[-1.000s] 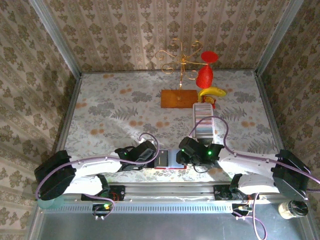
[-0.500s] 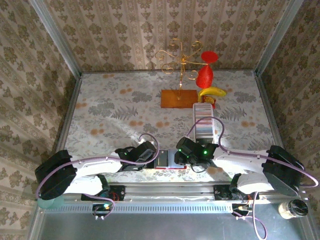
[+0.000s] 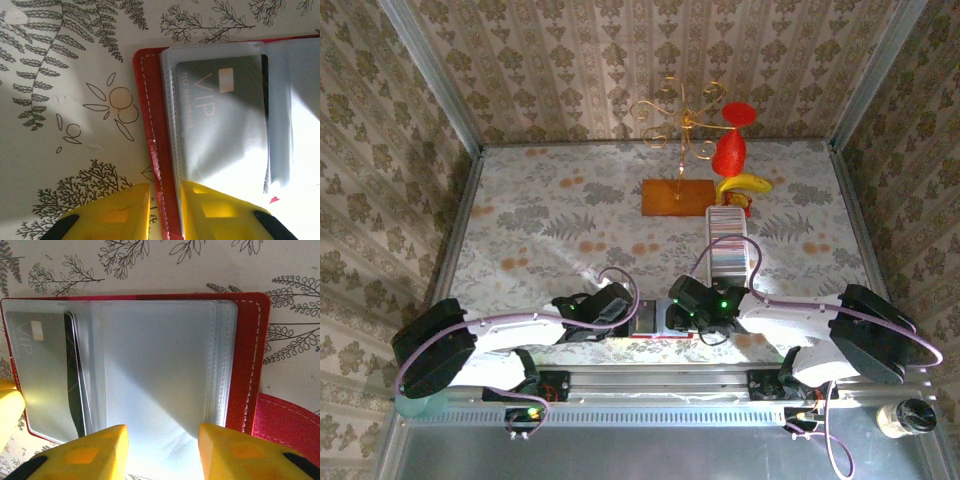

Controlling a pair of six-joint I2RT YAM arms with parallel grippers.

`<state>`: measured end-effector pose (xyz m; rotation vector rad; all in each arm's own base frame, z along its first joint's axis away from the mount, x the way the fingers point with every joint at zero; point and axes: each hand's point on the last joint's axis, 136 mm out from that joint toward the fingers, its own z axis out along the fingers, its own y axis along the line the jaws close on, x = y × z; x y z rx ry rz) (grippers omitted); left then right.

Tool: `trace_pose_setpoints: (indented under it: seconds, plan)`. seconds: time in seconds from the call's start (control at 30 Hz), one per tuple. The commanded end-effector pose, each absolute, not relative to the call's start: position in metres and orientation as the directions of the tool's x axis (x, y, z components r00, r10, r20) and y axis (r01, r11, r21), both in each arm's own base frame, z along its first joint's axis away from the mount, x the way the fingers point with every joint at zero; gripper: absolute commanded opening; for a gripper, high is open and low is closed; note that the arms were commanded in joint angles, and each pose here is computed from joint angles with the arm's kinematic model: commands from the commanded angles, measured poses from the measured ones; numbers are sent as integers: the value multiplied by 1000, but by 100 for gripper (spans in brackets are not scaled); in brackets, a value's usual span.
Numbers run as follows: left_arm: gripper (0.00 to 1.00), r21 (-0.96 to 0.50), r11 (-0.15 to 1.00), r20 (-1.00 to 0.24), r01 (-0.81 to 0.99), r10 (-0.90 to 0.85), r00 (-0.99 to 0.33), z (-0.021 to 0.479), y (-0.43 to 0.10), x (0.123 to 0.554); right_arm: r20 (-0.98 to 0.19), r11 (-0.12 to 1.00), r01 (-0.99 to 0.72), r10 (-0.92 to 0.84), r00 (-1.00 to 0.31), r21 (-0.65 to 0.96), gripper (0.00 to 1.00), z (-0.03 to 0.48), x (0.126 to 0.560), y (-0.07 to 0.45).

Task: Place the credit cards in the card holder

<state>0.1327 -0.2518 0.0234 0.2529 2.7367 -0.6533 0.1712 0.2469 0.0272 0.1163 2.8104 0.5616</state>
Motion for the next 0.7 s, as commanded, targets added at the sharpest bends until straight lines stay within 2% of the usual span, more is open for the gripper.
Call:
trace_pose_setpoints:
  seconds: [0.0,0.23,0.67]
  plan:
    - [23,-393,892,-312,222,98,-945,16,-246,129,-220,918,50,147,-964,392,43,23,172,253]
    - [22,-398,890,-310,223,98,-946,16,-247,128,-211,897,47,154,-965,439,48,24,176,268]
    - [21,-422,880,-314,220,86,-945,17,-250,128,-197,810,46,196,-961,585,47,39,186,302]
